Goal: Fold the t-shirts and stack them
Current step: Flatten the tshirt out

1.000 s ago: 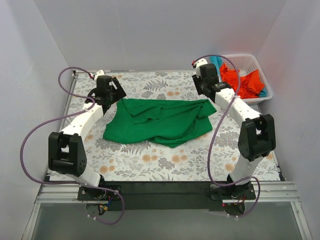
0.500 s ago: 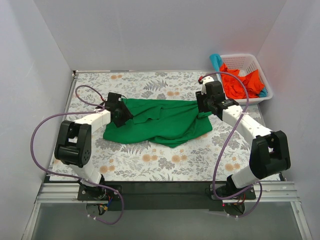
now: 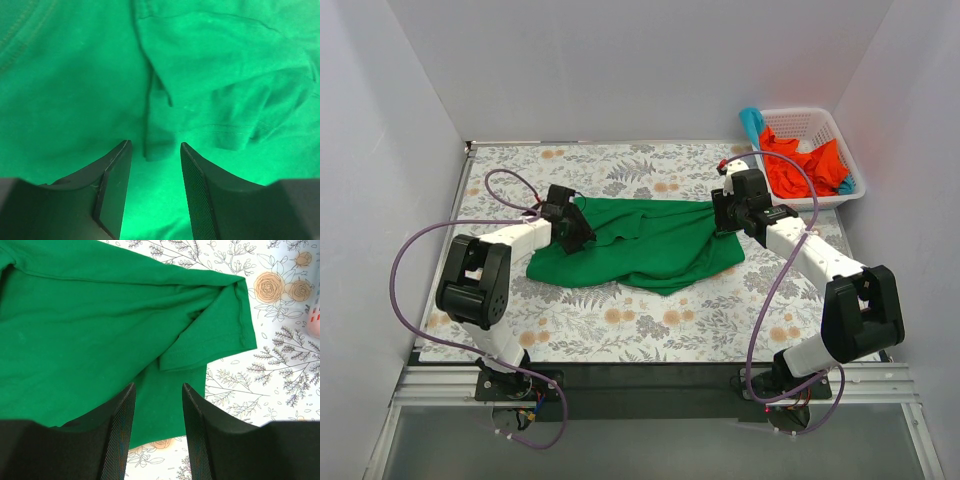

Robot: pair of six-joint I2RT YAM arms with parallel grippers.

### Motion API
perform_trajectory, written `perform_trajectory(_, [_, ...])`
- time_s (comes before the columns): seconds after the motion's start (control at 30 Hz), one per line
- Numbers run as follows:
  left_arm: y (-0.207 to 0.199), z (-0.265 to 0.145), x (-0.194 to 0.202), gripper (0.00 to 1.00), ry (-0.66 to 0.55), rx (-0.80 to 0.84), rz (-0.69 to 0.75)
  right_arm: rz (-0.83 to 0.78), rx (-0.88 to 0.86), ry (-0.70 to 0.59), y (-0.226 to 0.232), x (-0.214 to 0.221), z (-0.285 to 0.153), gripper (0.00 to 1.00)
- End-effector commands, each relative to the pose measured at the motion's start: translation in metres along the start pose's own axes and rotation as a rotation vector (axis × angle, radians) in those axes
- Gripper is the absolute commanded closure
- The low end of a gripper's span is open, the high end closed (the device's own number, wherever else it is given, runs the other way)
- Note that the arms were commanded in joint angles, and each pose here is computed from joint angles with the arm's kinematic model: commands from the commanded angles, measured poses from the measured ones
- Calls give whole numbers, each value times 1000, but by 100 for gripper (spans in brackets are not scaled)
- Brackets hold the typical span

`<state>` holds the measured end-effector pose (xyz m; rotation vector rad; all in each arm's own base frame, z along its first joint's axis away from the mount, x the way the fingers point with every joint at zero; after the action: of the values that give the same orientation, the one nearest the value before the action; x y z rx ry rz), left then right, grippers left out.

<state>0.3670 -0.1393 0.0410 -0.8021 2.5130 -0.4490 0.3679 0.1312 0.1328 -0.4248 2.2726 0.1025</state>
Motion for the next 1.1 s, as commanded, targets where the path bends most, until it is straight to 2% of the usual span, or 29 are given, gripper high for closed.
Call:
perform_trajectory(0.0, [-16, -2, -8, 58, -22, 31, -1, 14, -8, -67, 1, -15, -6, 52])
perform_trajectory(0.27, [-11, 9, -6, 62, -28, -8, -5, 11, -4, -60, 1, -11, -4, 52])
perform_trajectory(0.4, [-15, 6, -13, 70, -57, -6, -1, 7, -5, -52, 1, -8, -3, 52])
perform_trajectory(1.0, [-33, -1, -16, 72, -63, 52, -21, 7, 5, -39, 0, 0, -1, 52])
perform_trajectory(1.03, [-34, -2, -15, 73, -66, 54, -25, 8, 9, -41, -2, 0, -1, 52])
perform_trajectory(1.07, [-31, -3, -14, 79, -67, 48, -27, 9, 15, -37, -3, 1, 0, 52])
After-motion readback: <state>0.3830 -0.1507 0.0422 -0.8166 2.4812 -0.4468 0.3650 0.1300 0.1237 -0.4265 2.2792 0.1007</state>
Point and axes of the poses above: each gripper's point midway between its finger pads, its own z axis out along the fingers, its own y axis along the line the jaws close on, x = y × z, the point moved 1 cm from there along -z, back along the fingers, and after that the axes turned 5 degrees about -z, right-handed, at the moved point
